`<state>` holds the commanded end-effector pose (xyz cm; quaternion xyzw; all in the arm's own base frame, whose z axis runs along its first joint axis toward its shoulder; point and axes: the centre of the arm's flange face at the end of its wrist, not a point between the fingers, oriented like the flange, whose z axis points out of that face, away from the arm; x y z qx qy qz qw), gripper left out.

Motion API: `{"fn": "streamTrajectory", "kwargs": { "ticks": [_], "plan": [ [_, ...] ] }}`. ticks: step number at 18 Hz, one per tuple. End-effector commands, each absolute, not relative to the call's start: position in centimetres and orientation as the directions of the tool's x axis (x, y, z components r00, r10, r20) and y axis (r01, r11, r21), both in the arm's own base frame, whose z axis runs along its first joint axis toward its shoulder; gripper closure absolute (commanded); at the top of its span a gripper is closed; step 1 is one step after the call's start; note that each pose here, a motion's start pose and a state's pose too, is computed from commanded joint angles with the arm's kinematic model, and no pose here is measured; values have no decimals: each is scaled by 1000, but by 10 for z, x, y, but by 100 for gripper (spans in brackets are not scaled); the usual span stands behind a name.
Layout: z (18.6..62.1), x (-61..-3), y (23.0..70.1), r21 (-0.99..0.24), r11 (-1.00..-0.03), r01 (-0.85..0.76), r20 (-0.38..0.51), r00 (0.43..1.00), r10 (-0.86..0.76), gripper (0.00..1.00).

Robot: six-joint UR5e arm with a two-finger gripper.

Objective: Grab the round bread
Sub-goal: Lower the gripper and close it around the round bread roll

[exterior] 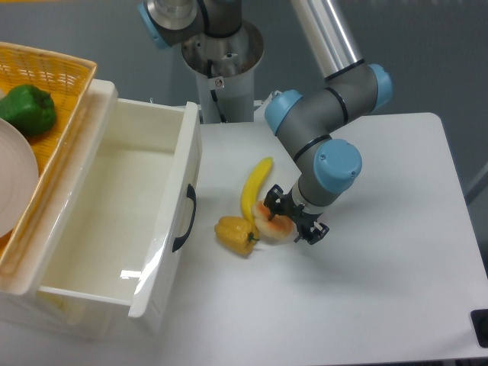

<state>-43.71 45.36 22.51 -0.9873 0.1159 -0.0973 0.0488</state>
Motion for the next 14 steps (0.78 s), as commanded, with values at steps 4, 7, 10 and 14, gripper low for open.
{"fn": "streamTrajectory", "kwargs": {
  "ticks": [4,7,10,14],
  "plan": [
    [226,-438,454,-118,-968,-221,179,954,-240,100],
    [229,-438,451,-111,-971,-211,207,951,-230,49],
    [237,-442,447,-108,-974,-199,222,950,-219,22],
    [236,-435,449,-107,-975,-195,230,949,-215,0]
  ]
}}
